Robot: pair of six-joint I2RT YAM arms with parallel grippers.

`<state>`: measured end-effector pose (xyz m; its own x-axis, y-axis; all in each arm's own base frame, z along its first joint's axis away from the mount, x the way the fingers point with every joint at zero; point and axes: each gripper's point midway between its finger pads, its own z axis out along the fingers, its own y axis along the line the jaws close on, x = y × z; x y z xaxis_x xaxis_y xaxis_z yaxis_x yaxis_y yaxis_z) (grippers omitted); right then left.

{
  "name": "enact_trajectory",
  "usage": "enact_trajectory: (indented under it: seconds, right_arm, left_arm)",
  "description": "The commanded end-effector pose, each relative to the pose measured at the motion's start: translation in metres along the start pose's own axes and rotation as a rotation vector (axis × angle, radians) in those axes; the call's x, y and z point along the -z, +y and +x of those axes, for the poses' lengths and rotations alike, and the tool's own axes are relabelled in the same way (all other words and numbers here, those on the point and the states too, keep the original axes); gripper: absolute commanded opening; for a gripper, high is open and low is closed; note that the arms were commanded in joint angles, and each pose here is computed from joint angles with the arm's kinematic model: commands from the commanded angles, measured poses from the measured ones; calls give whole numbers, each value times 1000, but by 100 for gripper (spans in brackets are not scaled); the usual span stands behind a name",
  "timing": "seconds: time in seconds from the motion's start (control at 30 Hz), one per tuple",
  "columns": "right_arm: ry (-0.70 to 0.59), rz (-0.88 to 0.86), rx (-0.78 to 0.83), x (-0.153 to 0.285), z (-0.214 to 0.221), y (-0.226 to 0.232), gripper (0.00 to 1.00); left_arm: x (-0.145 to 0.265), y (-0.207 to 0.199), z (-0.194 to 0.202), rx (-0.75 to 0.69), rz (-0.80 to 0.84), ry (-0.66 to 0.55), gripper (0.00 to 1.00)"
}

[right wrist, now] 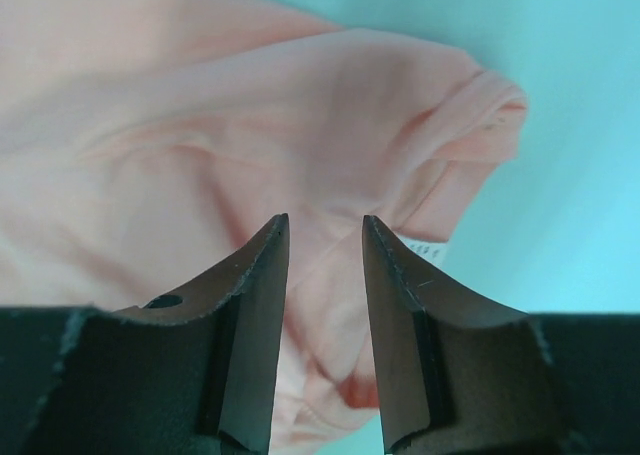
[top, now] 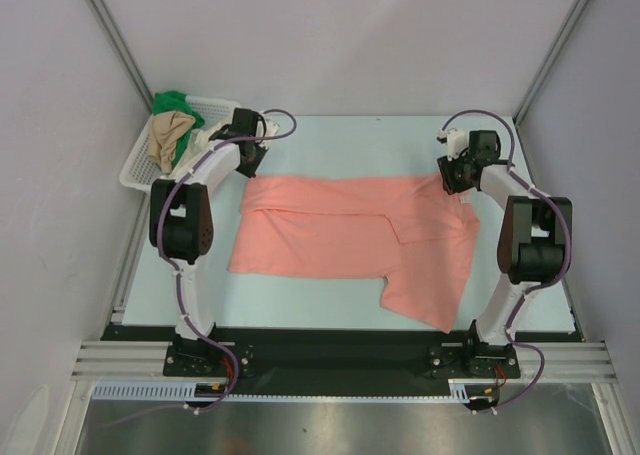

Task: Fold and stack the t-shirts
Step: Fold the tshirt

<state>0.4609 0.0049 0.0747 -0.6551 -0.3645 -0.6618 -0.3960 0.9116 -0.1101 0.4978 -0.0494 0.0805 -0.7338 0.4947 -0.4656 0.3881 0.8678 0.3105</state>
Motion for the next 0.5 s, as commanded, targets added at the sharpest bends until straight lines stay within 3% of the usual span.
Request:
enact_trajectory:
  seconds: [0.0,0.23,0.47]
  right_arm:
    - [-81,98,-23,-2,-31,-40,40]
    - [-78,146,-59,-32,-35,-80,41]
    - [-47,122,-54,-62,-27,-85,40]
  left_arm:
    - [-18,-4,9,4,21,52,24]
    - [-43,-10,24,2,17,109,23]
    - [-57,-8,30,-14,-5,138,23]
